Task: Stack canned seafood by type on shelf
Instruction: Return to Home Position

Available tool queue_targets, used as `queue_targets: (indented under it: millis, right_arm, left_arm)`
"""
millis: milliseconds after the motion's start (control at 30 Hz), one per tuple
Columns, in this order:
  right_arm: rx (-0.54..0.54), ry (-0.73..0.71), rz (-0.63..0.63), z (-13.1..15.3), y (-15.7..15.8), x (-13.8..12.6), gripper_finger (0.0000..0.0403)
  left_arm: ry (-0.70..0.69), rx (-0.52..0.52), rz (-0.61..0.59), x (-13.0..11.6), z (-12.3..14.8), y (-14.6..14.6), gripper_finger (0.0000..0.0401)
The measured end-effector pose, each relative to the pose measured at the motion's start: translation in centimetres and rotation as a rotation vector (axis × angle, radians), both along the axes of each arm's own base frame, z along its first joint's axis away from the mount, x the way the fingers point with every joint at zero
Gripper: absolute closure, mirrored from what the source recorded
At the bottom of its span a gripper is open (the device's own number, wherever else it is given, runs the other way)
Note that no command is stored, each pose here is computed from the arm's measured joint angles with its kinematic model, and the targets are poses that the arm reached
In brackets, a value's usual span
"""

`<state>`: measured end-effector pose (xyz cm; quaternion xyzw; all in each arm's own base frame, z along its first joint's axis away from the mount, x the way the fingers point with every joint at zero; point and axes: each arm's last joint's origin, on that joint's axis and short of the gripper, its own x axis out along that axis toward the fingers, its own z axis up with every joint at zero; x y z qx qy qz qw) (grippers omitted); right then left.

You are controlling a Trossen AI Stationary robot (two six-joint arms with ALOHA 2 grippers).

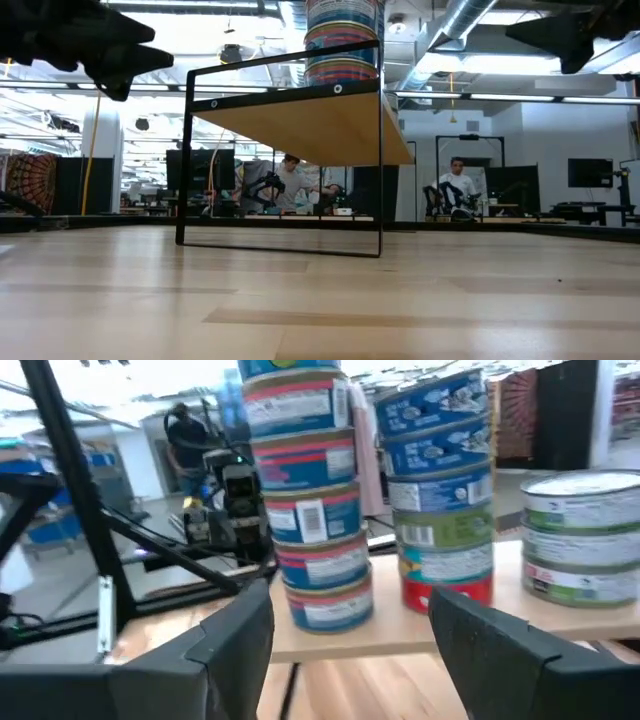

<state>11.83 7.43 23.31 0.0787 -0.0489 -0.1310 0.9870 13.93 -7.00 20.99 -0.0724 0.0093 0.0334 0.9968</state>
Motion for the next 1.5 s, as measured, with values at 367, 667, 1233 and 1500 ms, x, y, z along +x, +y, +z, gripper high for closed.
queue_targets:
  millis: [367, 667, 1233, 1500]
  right_arm:
    - [-0.039, 0.036, 0.020, -0.4, 0.2, -0.1, 0.0110]
    - [-0.010, 0.035, -0.022, -0.5, -0.7, 0.5, 0.0110]
    - [0.047, 0.140, 0.258, -2.7, -4.9, 5.4, 0.0110]
    - [0.028, 0.143, 0.192, -1.9, -6.3, 3.6, 0.0110]
  left_arm:
    - [-0.045, -0.092, 0.065, -1.7, -1.2, 3.0, 0.0254]
    - [-0.031, -0.059, 0.117, -1.9, -1.3, 3.7, 0.0272]
    - [-0.031, -0.037, 0.125, -1.9, -2.9, 4.3, 0.0293]
    - [-0.031, -0.068, 0.135, -2.0, -4.1, 4.4, 0.0298]
